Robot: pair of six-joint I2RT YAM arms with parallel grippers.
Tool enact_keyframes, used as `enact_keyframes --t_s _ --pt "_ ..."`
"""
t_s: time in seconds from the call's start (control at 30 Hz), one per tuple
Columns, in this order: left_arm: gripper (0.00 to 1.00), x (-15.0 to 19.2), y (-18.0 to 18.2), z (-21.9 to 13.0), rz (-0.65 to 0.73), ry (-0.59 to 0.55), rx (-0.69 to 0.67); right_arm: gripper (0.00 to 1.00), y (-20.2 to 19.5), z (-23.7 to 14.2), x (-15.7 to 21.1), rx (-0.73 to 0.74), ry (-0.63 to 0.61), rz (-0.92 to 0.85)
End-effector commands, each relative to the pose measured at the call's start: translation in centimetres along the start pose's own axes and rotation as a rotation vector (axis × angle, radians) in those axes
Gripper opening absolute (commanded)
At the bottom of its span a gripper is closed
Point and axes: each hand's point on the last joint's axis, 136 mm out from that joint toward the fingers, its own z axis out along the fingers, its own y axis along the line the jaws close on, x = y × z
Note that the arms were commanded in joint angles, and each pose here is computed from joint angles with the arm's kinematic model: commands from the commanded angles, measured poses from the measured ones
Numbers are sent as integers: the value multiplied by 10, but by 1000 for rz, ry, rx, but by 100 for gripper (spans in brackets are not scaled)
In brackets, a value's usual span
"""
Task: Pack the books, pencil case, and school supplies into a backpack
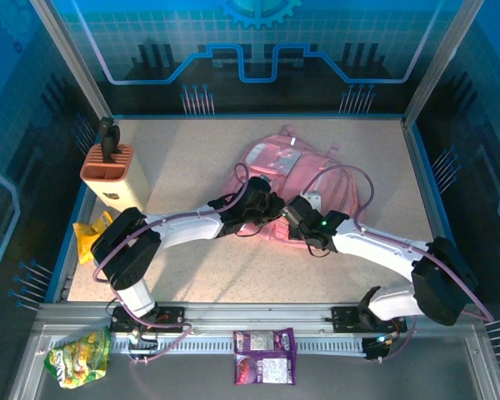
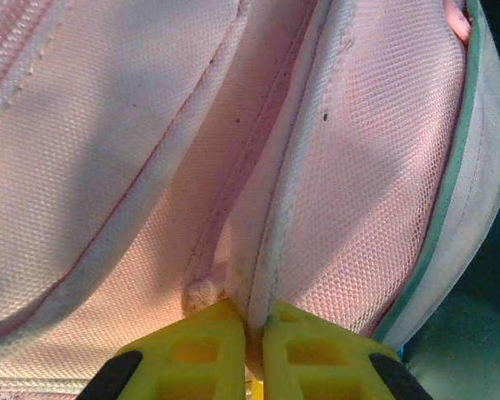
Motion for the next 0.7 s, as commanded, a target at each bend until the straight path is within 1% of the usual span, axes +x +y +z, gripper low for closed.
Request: enact_keyframes --t_s 0.0,0.13,0.2,0.27,0.43,0.53,0.6,0.67 --pt "7 -16 -12 -10 43 -28 24 7 -18 -6 -11 44 -44 -22" --pt "1 -34 17 -23 37 -73 -34 2 -30 -10 -4 54 -21 -62" --pt "0 -43 30 -29 38 -87 -58 0 -28 -11 0 21 -2 -103" --pt "0 -52 43 -35 36 -84 -93 0 -31 -12 2 29 17 -124" --pt "0 -71 54 -45 99 -96 -127 0 -34 -11 1 19 49 -152" --pt "0 -84 58 -49 135 -85 -135 0 -39 -11 -7 24 41 -158" --pt "0 -93 61 -51 157 -82 -143 0 -31 -11 -10 -8 43 -180" --pt "0 -98 63 -52 172 -68 -156 0 -10 -13 -11 -92 51 -205"
